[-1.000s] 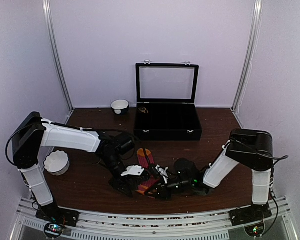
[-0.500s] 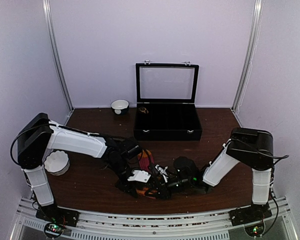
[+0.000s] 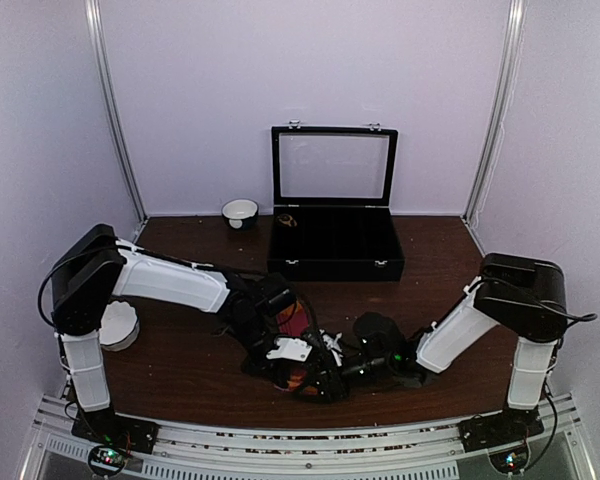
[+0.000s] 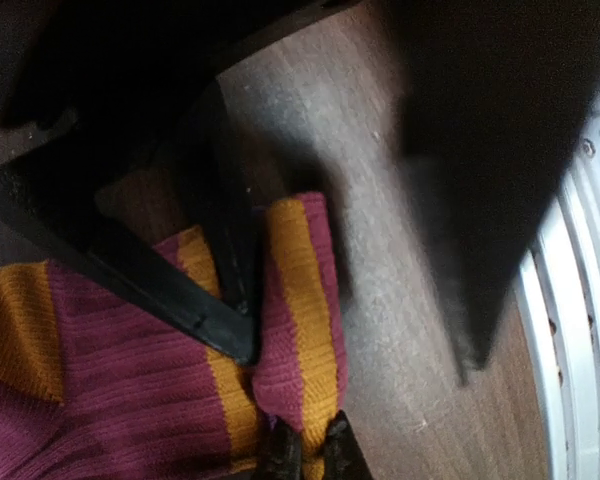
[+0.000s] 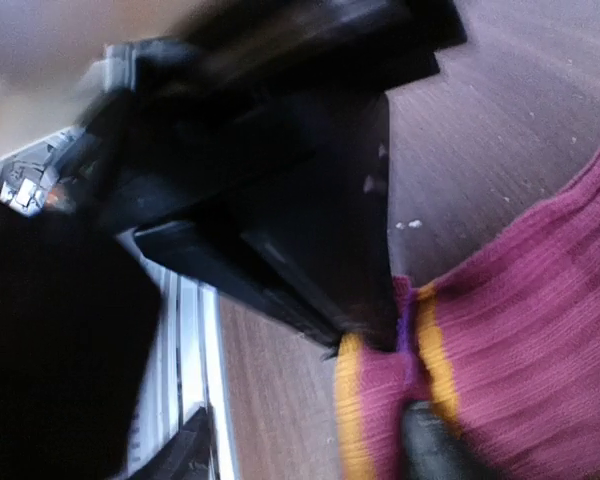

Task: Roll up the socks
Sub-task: Roll the sock at the center of the board.

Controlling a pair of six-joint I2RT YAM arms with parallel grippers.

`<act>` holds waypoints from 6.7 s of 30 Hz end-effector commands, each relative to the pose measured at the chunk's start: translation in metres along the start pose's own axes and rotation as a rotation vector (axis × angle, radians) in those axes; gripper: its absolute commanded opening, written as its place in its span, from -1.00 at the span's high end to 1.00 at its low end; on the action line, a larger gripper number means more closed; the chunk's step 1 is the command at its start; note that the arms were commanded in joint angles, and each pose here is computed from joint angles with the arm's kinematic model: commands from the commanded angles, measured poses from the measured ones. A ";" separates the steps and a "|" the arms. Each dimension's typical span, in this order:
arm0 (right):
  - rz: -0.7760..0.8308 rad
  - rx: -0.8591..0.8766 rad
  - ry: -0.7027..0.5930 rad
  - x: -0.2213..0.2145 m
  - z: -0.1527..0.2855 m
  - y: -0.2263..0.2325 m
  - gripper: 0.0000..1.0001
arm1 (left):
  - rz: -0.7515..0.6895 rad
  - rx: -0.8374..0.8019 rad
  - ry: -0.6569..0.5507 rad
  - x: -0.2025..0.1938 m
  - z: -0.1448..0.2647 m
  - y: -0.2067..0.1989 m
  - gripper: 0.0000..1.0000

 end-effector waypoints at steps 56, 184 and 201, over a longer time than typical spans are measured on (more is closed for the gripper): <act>0.797 -0.690 -0.116 -0.017 0.016 0.108 -0.64 | 0.734 -0.450 0.128 -0.056 -0.021 0.049 0.97; 0.857 -0.541 0.099 -0.024 -0.021 0.086 -0.25 | 0.768 -0.502 0.074 -0.062 -0.019 0.058 1.00; 0.799 -0.530 0.302 -0.011 -0.038 0.024 0.41 | 0.712 -0.547 0.031 -0.053 -0.008 0.060 0.89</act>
Point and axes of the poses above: each gripper's point midway between its finger pads, its own z axis back along the fingers, its own y axis along the line the jaws close on, x = y × z, the point moved 9 cm from there along z, back along the fingers, and after that the axes turned 4 degrees about z, right-handed, at the moved point
